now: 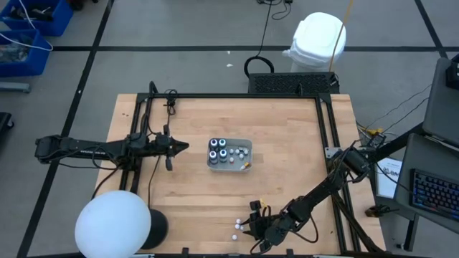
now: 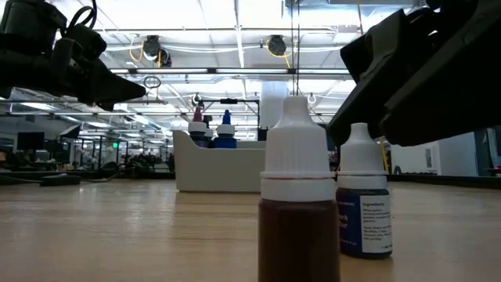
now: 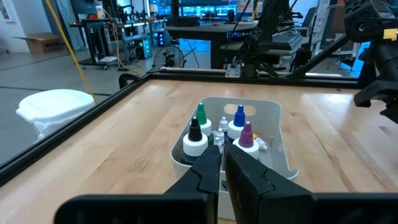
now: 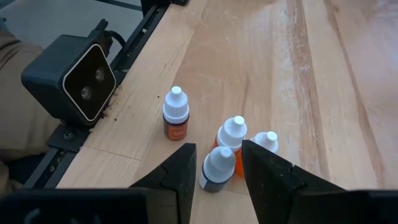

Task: Pick & Place food coloring
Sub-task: Put the small black food coloring bottle into the gray bin

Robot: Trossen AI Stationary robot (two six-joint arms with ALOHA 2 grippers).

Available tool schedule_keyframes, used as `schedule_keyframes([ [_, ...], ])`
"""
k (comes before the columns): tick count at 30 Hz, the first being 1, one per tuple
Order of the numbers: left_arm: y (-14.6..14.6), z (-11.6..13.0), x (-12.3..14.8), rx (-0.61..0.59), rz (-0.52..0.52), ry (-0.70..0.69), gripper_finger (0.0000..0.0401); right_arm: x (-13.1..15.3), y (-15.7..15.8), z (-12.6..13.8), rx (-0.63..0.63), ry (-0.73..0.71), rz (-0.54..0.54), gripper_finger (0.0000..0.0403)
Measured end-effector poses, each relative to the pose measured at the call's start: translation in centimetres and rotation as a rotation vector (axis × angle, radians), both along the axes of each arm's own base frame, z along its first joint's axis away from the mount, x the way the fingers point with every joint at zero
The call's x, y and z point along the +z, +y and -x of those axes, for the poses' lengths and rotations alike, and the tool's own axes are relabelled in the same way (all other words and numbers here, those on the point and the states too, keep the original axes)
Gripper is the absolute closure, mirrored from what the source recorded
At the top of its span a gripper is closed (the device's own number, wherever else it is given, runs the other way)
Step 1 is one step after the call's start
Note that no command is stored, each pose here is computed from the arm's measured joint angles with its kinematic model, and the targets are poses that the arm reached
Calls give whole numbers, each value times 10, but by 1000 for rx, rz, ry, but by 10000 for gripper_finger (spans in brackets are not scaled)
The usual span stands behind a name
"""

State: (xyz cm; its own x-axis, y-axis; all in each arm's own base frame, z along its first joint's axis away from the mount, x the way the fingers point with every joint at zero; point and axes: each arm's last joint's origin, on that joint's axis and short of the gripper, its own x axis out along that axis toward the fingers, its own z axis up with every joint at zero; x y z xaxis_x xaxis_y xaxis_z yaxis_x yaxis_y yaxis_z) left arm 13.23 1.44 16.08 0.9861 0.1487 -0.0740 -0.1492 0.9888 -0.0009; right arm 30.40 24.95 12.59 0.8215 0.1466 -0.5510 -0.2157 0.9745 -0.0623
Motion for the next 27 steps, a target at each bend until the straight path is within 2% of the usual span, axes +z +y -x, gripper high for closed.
schedule_keyframes([
  [27,0,0,0,1,0,0,370,-2,-3,-2,11,25,-8,282],
])
